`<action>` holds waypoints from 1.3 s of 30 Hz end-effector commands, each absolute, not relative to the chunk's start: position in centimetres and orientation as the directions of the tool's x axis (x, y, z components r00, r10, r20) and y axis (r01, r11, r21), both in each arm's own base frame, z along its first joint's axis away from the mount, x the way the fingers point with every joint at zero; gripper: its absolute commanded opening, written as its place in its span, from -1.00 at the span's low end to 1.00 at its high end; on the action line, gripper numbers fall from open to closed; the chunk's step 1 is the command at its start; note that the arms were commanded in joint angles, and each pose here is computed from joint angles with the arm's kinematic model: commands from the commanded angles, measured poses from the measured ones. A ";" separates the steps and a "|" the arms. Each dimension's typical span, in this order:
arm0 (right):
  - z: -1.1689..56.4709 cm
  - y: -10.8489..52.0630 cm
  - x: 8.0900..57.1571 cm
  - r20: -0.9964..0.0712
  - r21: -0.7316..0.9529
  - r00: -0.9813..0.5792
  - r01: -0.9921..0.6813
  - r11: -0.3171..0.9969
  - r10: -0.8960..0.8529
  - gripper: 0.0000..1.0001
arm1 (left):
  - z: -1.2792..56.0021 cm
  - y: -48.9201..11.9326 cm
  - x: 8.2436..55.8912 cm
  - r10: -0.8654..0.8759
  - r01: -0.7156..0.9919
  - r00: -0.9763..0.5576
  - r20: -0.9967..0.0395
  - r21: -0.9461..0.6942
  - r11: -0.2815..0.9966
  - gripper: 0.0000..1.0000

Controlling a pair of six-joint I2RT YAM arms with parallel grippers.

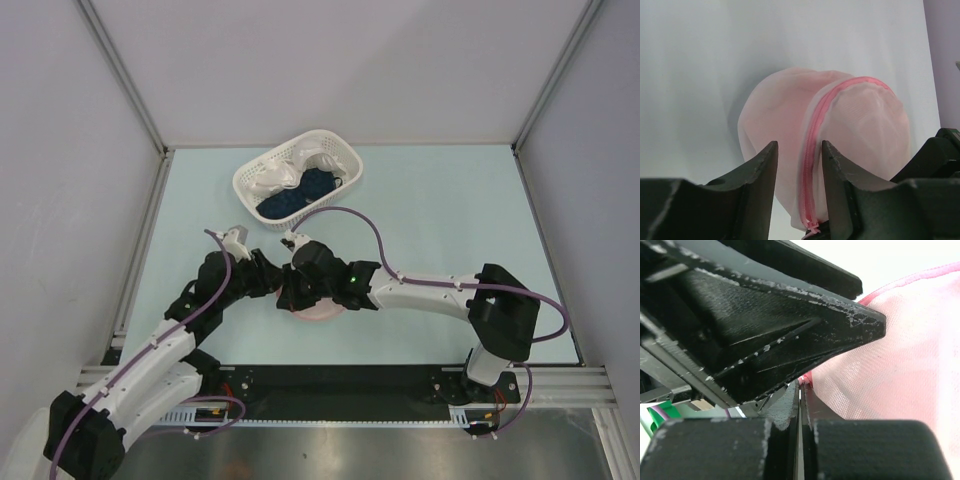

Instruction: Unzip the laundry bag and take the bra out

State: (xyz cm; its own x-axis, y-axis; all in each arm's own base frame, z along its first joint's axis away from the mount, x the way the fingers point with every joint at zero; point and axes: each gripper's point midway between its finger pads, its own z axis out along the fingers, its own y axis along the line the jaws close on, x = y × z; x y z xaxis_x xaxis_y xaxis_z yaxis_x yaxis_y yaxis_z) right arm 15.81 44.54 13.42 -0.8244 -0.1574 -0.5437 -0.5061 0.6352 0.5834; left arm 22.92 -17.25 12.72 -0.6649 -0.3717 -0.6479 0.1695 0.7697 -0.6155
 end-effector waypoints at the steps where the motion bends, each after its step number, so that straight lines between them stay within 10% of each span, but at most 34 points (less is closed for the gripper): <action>1: 15.9 45.9 16.2 -0.589 0.603 -0.797 -0.542 0.585 -0.132 -1.00 | 13.5 -18.0 23.2 -0.392 0.196 -0.658 -0.643 -0.649 0.735 -0.16; 13: 15.9 45.6 15.8 -0.580 0.605 -0.803 -0.538 0.586 -0.138 -1.00 | 13.5 -17.9 23.6 -0.407 0.181 -0.648 -0.643 -0.649 0.739 -0.99; 39: 14.2 39.8 11.6 -0.505 0.571 -0.848 -0.468 0.675 -0.160 -1.00 | 14.0 -17.3 24.8 -0.393 0.171 -0.626 -0.674 -0.610 0.774 -1.00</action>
State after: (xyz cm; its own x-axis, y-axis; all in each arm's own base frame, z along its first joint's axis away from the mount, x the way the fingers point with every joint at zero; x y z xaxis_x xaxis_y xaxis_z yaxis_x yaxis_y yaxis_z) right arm 12.90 41.10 13.50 -0.8397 -0.1581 -0.5195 -0.4791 0.6661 0.5717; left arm 23.21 -17.83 11.97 -0.6885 -0.3763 -0.6200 0.1541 0.7595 -0.6320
